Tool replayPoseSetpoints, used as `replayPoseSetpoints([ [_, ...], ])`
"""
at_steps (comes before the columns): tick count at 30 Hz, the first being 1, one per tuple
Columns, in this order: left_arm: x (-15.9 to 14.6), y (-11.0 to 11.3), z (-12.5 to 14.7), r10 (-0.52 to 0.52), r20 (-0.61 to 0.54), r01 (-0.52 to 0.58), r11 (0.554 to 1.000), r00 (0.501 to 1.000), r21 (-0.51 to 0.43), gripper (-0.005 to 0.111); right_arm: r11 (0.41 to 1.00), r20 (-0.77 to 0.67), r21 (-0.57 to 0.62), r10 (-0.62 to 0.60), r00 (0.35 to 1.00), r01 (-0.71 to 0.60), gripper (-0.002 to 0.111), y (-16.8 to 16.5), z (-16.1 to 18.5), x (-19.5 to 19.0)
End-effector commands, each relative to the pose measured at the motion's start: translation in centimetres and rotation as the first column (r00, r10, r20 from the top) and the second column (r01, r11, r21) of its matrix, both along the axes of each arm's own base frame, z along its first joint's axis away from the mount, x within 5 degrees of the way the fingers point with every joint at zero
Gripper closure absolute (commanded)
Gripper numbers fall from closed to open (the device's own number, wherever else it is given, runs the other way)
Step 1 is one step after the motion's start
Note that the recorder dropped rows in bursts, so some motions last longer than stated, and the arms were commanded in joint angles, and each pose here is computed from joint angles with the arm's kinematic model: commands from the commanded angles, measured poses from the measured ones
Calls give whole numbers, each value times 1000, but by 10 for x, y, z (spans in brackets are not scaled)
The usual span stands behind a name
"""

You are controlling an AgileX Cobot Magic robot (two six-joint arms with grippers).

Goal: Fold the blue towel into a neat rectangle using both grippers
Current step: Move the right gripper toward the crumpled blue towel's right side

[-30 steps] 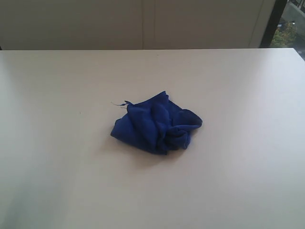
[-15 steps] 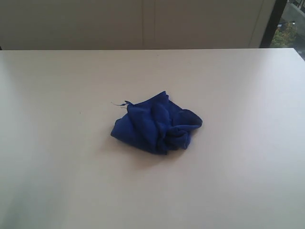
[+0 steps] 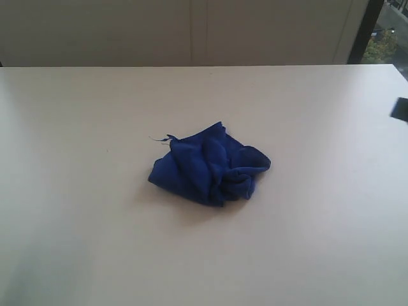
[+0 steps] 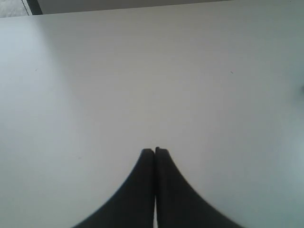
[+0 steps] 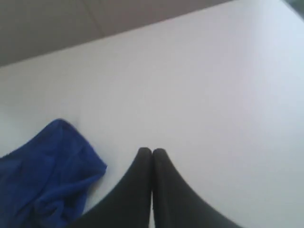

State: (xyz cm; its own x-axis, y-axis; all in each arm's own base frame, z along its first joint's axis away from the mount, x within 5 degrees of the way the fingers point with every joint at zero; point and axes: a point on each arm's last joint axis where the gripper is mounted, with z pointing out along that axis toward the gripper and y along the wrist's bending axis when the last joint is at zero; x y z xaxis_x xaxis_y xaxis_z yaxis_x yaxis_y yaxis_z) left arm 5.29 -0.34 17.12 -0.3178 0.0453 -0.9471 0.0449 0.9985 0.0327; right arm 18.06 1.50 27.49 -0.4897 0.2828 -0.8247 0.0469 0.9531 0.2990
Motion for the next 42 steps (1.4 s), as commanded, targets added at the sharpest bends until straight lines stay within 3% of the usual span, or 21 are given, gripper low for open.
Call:
replayPoseSetpoints([
  [1, 0, 0, -1, 7, 4, -7, 1000, 1000, -11, 107, 987, -124, 34, 162, 979, -159, 108, 28, -9, 33],
  [7, 0, 0, -1, 7, 4, -7, 1000, 1000, -11, 107, 939, -192, 130, 338, 922, -317, 108, 60, -24, 70],
  [13, 0, 0, -1, 7, 4, -7, 1000, 1000, -11, 107, 830, -128, 312, 520, 845, -463, 108, 87, -39, 98],
  [16, 0, 0, -1, 7, 4, -7, 1000, 1000, -11, 107, 802, -105, 392, 527, 844, -452, 108, 93, -56, 112],
  [21, 0, 0, -1, 7, 4, -7, 1000, 1000, -11, 107, 789, -141, 426, 541, 829, -443, 106, 98, -88, 125],
  [31, 0, 0, -1, 7, 4, -7, 1000, 1000, -11, 107, 742, -185, 495, 598, 779, -452, 71, 109, -126, 150],
  [42, 0, 0, -1, 7, 4, -7, 1000, 1000, -11, 107, 739, -225, 526, 599, 768, -422, 69, 115, -154, 173],
])
